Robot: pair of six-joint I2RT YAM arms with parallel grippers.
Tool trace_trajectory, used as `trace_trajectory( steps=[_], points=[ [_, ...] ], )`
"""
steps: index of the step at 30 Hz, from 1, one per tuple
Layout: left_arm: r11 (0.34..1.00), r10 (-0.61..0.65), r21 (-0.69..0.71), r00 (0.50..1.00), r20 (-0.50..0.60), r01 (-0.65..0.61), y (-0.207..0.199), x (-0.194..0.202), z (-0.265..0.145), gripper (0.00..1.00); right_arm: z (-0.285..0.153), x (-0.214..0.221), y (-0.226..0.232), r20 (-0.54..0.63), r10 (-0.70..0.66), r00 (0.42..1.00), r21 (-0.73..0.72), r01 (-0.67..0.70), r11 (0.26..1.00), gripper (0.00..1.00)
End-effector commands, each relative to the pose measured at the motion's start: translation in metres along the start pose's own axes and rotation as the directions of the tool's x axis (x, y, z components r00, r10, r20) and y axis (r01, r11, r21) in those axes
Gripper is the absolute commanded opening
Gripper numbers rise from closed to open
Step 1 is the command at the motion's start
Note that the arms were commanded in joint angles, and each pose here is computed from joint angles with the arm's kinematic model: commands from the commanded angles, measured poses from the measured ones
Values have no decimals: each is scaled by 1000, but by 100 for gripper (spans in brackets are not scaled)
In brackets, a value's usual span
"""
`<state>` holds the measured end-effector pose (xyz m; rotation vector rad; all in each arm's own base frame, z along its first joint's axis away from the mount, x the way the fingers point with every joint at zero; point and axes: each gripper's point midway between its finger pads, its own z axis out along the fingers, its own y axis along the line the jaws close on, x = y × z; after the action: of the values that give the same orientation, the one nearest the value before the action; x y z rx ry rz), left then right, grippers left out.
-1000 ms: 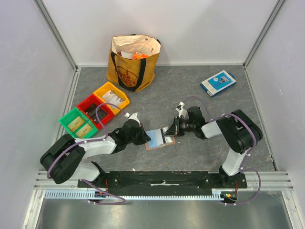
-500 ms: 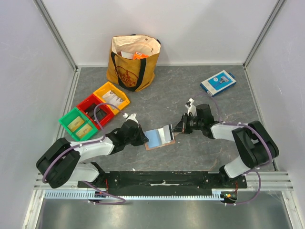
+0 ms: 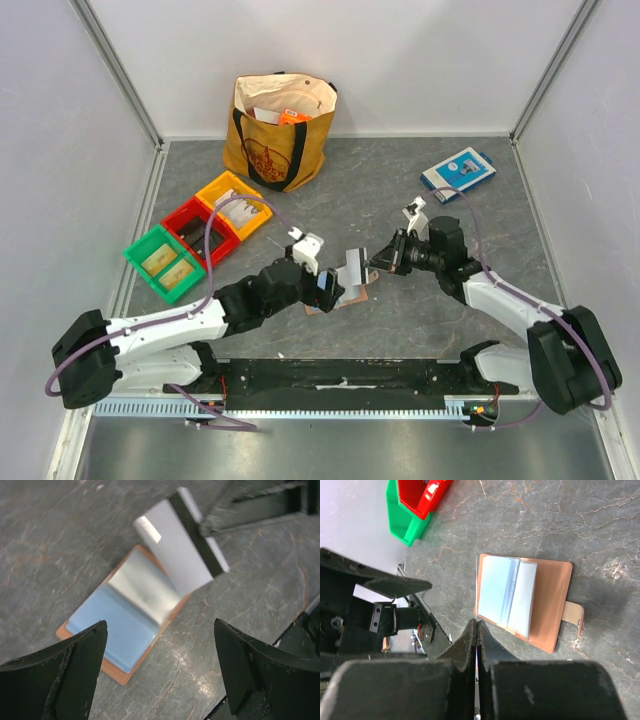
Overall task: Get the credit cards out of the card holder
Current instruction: Place the credit card in the storage box.
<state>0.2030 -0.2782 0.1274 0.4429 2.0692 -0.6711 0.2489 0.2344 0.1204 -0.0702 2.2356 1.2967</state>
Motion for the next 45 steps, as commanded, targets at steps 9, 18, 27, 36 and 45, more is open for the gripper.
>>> trace_trajectory(
  steps=[9, 18, 27, 36, 45],
  points=[
    [632, 754, -99, 581, 307, -768, -78, -51, -14, 93, -35, -15, 53, 86, 49, 995, -101, -40, 994, 0],
    [447, 889, -426, 336, 312, -786, -89, -81, -8, 79, -50, -10, 68, 99, 68, 993, -140, -54, 989, 0],
    [396, 917, -507, 300, 263, -766, -86, -80, -1, 42, -57, -14, 72, 134, 73, 988, -141, -54, 989, 0],
    [549, 836, -413, 460, 300, -727, -86, -75, -3, 2, -66, -30, 82, 215, -23, 976, -131, 53, 990, 28],
    [851, 514, -110, 772, 375, -513, -76, -72, -8, 2, -79, -45, 93, 290, -231, 929, -83, 265, 961, 69]
  ],
)
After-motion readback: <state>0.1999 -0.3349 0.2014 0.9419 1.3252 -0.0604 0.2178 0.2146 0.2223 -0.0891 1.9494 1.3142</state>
